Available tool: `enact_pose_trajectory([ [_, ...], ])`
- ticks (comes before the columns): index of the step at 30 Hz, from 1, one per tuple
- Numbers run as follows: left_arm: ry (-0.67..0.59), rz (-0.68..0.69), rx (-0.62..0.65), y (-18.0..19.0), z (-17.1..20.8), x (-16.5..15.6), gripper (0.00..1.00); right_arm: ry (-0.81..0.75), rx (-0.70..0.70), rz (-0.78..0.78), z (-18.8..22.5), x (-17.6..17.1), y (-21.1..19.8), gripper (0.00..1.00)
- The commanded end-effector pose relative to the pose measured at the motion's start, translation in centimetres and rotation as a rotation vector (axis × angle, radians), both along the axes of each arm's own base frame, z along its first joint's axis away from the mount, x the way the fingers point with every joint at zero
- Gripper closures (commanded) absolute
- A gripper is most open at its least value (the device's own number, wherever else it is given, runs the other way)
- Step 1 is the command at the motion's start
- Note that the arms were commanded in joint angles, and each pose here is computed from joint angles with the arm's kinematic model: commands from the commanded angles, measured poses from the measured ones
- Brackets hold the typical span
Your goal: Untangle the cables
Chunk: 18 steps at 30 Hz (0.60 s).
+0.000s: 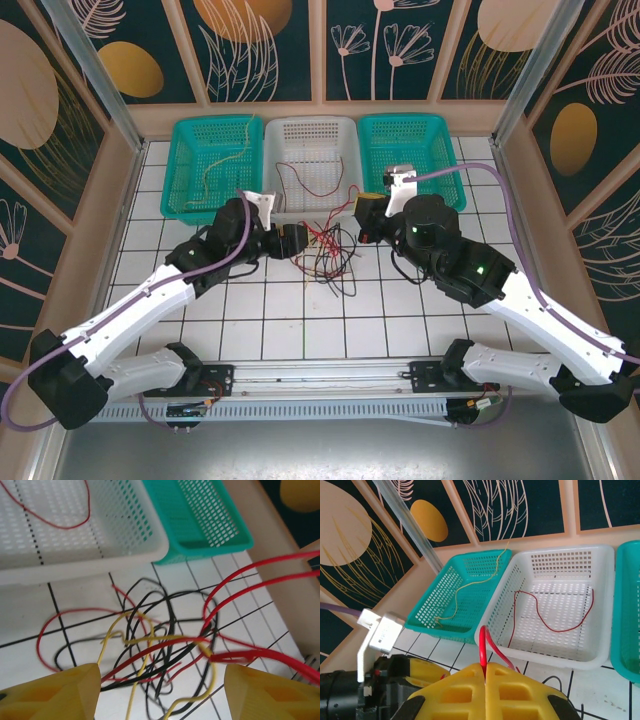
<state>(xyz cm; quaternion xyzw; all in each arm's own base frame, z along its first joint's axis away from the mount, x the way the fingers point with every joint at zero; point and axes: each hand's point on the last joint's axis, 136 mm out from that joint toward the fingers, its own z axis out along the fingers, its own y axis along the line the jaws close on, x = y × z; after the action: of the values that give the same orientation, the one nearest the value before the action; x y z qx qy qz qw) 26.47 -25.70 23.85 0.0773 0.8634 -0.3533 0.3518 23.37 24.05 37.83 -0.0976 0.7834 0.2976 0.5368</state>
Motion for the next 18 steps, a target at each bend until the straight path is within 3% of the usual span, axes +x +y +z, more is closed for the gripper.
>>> enact_pose_trajectory([
  [1, 0.019, -0.028, -0.092, -1.2, 2.0, -0.3, 0.35, -0.01, 0.01, -0.006, 0.4, -0.1, -0.2, 1.0],
  [9, 0.102, 0.021, -0.167, -0.9, 0.7, -0.4, 0.28, -0.004, 0.036, -0.019, 0.2, 0.0, -0.3, 1.0],
  [12, 0.139, -0.016, -0.265, -2.0, 0.9, -0.9, 0.32, -0.003, 0.053, -0.002, 0.3, -0.1, 0.2, 1.0],
  [18, 0.191, -0.037, -0.344, -3.2, 0.7, -0.9, 0.52, 0.005, 0.071, -0.001, 0.2, 0.1, 0.6, 1.0],
])
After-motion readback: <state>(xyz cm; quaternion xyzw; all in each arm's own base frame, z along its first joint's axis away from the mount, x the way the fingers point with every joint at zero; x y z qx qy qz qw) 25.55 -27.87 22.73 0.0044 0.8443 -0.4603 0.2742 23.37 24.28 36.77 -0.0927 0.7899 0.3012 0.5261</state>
